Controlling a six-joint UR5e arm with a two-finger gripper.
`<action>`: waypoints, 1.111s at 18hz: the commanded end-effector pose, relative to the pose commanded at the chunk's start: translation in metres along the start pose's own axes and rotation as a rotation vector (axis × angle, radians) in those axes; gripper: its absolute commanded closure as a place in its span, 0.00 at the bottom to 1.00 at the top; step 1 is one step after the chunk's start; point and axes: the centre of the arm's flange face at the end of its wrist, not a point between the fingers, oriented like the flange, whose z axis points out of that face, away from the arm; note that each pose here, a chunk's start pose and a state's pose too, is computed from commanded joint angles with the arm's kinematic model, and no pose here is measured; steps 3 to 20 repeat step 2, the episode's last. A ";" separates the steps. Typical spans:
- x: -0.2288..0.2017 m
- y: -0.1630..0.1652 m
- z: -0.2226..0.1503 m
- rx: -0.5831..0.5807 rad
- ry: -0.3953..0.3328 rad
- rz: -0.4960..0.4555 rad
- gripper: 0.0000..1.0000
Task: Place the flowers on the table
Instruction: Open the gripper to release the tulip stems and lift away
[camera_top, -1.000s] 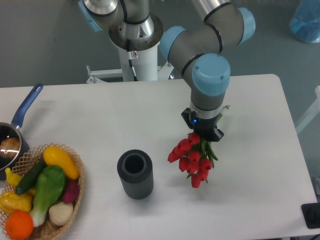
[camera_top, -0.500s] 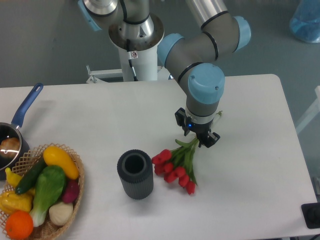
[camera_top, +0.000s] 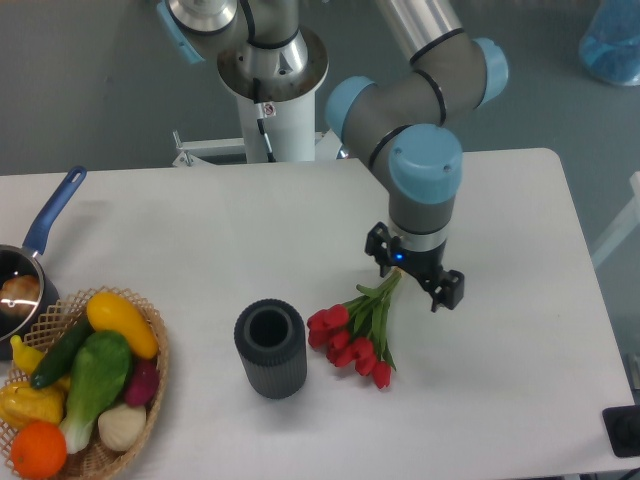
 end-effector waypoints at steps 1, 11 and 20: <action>0.001 0.002 0.003 -0.002 0.006 -0.001 0.00; 0.003 0.001 0.004 -0.002 0.009 0.000 0.00; 0.003 0.001 0.004 -0.002 0.009 0.000 0.00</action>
